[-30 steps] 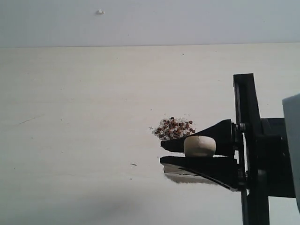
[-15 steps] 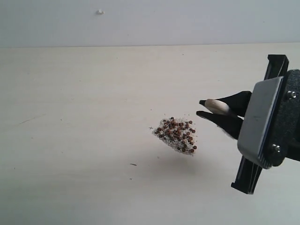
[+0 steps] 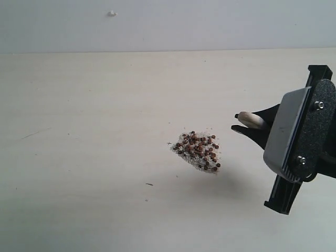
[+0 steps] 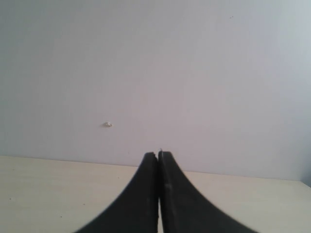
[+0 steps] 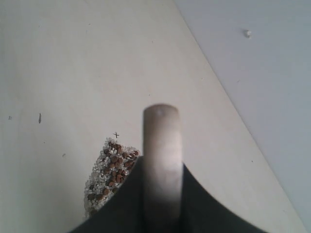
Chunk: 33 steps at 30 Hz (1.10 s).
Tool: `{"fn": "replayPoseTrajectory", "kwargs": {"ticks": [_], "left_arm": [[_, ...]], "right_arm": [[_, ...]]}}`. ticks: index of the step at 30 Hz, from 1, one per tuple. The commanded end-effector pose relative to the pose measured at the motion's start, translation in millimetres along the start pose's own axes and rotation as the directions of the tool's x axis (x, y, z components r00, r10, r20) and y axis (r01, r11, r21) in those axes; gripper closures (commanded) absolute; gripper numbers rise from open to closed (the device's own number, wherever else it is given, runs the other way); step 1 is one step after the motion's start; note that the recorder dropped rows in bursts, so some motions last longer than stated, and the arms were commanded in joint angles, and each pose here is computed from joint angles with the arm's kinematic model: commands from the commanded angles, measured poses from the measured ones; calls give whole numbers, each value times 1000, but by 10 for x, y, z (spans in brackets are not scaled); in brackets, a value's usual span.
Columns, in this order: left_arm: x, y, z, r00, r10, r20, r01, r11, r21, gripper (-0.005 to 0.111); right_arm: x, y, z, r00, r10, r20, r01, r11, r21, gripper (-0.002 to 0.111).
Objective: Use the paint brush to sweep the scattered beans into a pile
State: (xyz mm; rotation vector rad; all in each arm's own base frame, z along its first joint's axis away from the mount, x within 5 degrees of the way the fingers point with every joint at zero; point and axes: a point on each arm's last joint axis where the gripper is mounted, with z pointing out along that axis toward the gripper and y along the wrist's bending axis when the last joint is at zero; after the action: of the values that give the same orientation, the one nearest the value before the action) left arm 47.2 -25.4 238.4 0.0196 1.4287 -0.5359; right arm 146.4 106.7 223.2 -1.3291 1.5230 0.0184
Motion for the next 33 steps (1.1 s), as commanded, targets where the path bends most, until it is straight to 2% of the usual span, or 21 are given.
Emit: {"fn": "replayPoseTrajectory", "kwargs": {"ticks": [1, 12, 21, 22, 25, 29, 33], "left_arm": [[13, 4, -5, 1000, 1, 0, -1, 1000, 0, 107], [13, 4, -5, 1000, 1, 0, -1, 1000, 0, 107], [13, 4, -5, 1000, 1, 0, -1, 1000, 0, 107], [13, 4, -5, 1000, 1, 0, -1, 1000, 0, 107], [13, 4, -5, 1000, 1, 0, -1, 1000, 0, 107], [13, 4, -5, 1000, 1, 0, -1, 1000, 0, 107], [13, 4, -5, 1000, 1, 0, -1, 1000, 0, 107]], "right_arm": [[3, 1, 1, 1000, 1, 2, -1, 1000, 0, 108], [3, -1, 1, 1000, 19, 3, -19, 1000, 3, 108], [-9, -10, 1, 996, 87, 17, -87, 996, 11, 108], [-29, -14, 1, 990, 132, 40, -132, 991, 12, 108], [-90, -36, -4, 923, 368, 113, -370, 929, 0, 108], [-128, -43, -9, 839, 523, 150, -524, 851, -36, 108], [-199, -53, -23, 692, 693, 203, -686, 718, -114, 108]]}}
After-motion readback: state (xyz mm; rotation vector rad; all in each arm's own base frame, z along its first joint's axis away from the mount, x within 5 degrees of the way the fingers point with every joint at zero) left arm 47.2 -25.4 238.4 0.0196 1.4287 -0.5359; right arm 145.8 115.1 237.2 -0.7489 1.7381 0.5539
